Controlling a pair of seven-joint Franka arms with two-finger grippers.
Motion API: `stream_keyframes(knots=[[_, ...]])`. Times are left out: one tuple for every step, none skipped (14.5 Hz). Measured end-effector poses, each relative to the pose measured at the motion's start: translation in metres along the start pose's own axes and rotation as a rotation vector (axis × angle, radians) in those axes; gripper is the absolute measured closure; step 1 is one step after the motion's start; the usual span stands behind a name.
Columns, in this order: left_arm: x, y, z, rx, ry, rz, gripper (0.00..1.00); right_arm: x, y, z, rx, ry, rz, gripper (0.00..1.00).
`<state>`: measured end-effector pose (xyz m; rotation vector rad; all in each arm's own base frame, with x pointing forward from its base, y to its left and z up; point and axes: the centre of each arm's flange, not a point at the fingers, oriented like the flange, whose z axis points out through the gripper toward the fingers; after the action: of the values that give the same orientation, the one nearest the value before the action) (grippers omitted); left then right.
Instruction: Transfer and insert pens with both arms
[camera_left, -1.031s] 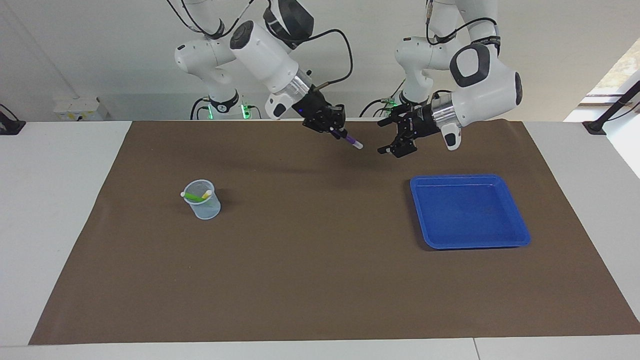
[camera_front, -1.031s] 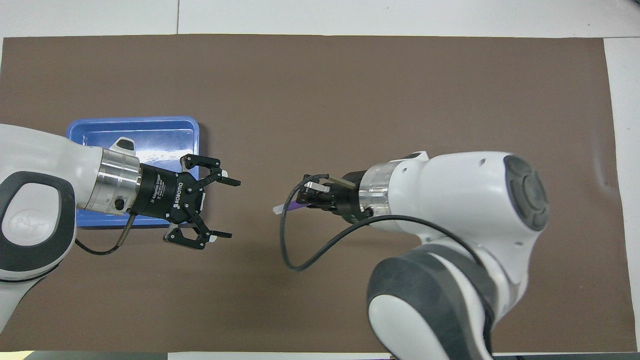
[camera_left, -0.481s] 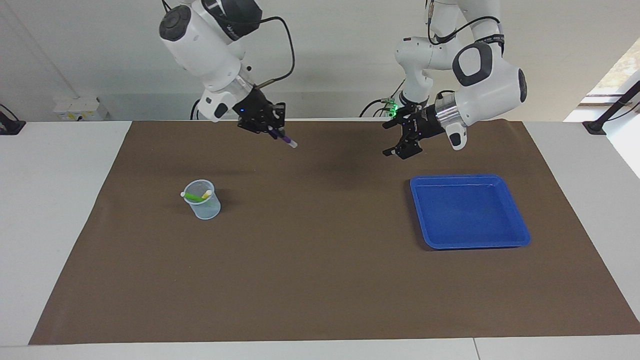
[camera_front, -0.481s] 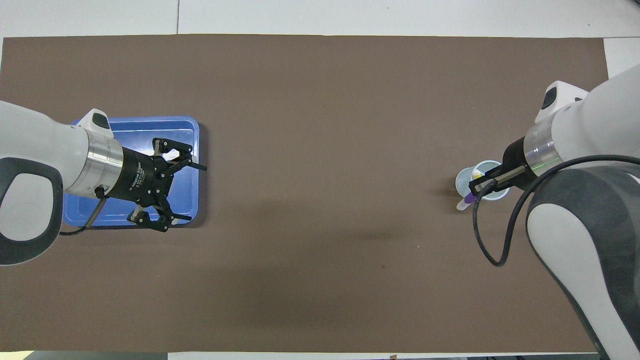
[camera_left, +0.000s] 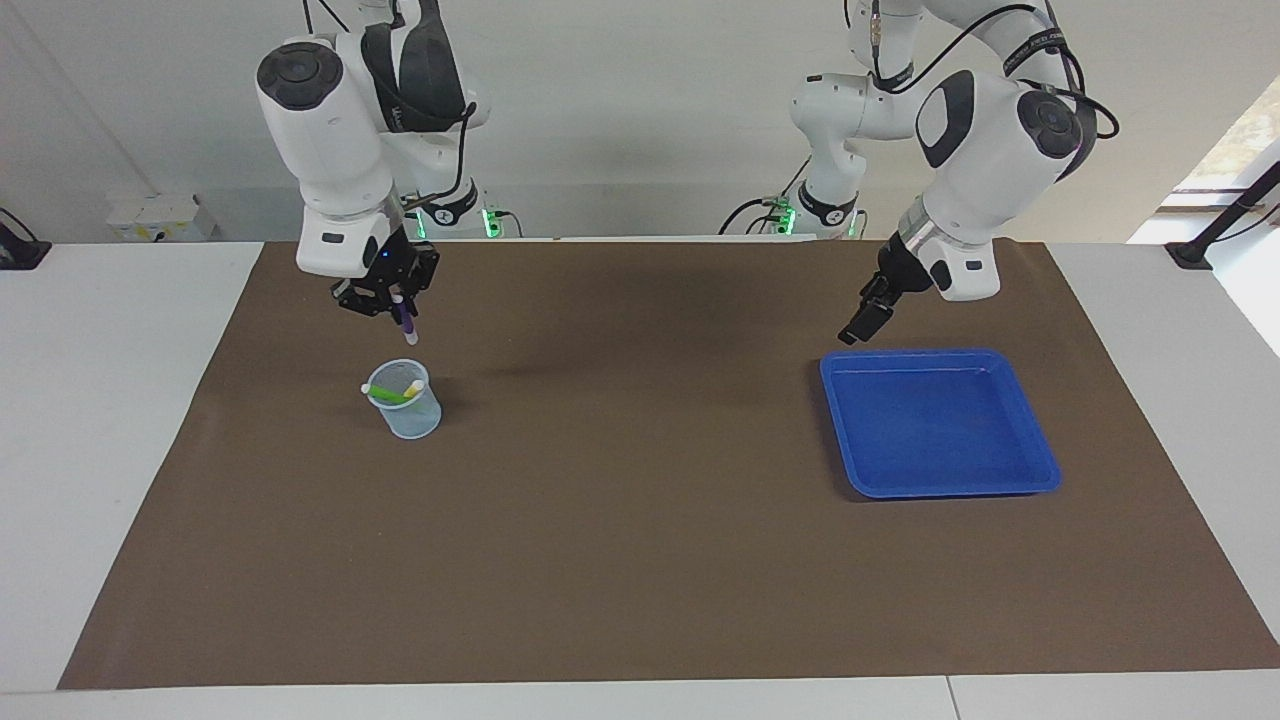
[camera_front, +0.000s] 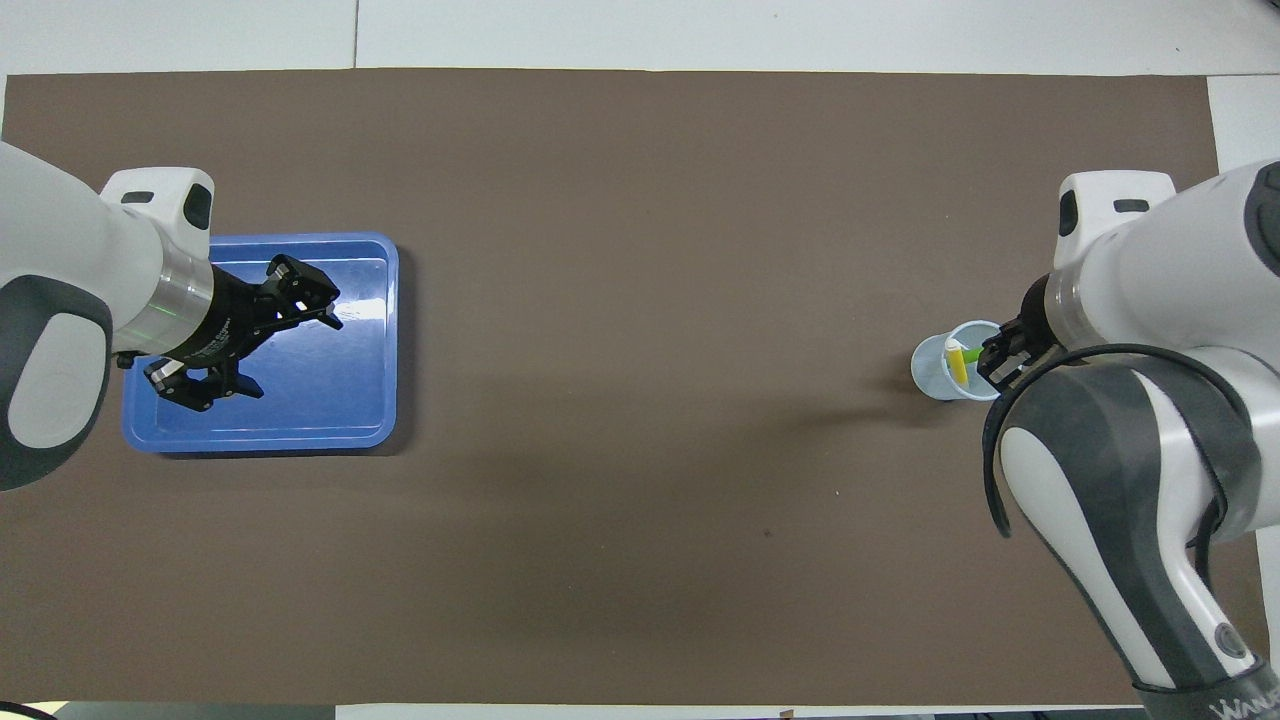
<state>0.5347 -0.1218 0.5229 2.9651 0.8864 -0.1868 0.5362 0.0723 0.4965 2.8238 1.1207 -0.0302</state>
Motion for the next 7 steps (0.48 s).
stream_keyframes(knots=[[0.01, -0.011, -0.012, 0.005, 0.01, 0.073, 0.0, -0.003, 0.002, 0.01, -0.007, 0.006, -0.011, 0.81], [0.022, -0.025, -0.027, 0.013, 0.018, 0.147, 0.0, -0.005, 0.003, 0.019, -0.008, 0.008, -0.015, 0.81], [0.032, -0.038, -0.044, 0.025, 0.027, 0.219, 0.0, -0.008, 0.004, 0.025, -0.006, 0.006, -0.017, 0.81], [0.037, -0.049, -0.058, 0.041, 0.036, 0.285, 0.0, -0.009, 0.003, 0.032, -0.005, 0.006, -0.016, 0.81], [0.04, -0.056, -0.072, 0.055, 0.049, 0.349, 0.0, -0.011, 0.003, 0.038, -0.008, 0.012, -0.014, 0.81], [0.041, -0.06, -0.083, 0.064, 0.061, 0.393, 0.0, -0.013, 0.004, 0.044, -0.011, 0.018, -0.01, 0.81], [0.04, -0.062, -0.091, 0.077, 0.068, 0.423, 0.0, -0.014, 0.005, 0.049, -0.012, 0.02, -0.007, 0.81]])
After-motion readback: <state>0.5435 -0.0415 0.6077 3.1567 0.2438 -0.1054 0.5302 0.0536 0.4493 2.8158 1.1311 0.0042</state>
